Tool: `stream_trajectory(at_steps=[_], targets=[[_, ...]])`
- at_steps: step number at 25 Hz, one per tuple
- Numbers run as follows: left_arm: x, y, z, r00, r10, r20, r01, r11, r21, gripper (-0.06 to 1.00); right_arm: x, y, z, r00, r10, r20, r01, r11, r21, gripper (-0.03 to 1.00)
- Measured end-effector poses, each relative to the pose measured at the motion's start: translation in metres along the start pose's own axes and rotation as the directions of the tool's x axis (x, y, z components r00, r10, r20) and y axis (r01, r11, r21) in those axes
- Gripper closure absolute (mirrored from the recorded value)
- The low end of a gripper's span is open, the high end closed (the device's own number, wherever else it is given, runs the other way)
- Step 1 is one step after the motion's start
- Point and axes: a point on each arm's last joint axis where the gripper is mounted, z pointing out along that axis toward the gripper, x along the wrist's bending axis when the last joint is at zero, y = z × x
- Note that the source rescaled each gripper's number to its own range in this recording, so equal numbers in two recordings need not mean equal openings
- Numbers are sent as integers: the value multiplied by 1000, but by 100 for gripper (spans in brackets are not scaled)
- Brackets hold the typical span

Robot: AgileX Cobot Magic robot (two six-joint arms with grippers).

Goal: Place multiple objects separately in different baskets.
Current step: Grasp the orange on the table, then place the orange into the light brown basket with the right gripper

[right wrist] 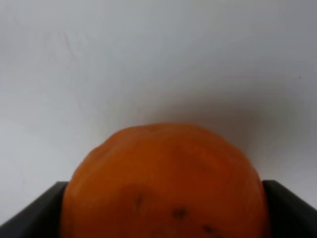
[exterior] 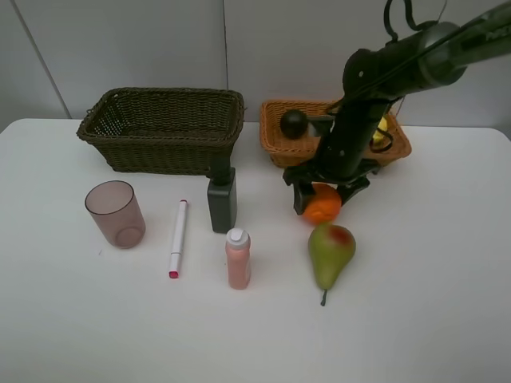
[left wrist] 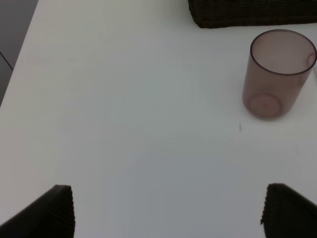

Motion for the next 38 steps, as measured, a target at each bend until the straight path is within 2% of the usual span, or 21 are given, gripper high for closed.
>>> stream_trajectory(at_steps=[8,12,16,22,24,33,38], targets=[[0,0,0,1000,0,0,0,1000,0,-6,3,16,-33,1000,-27,8,27,999,30,56],[0,0,0,1000,0,0,0,1000,0,-6,3,27,-55,999,-44,25,44,999,5,56],[0,0,0,1000,0,0,0,1000,0,-6,2,41,-78,996,-64,69,69,995,-71,56],[0,0,0,1000,0,0,0,1000,0,-6,-9,59,-97,970,-103,222,151,965,-213,56],[0,0,0,1000,0,0,0,1000,0,-6,-14,64,-99,963,-102,249,168,950,-264,56],[0,0,0,1000,0,0,0,1000,0,-6,-45,85,-108,957,-37,289,180,854,-488,56],[0,0,0,1000,0,0,0,1000,0,-6,-75,93,-92,956,14,294,151,834,-531,56]])
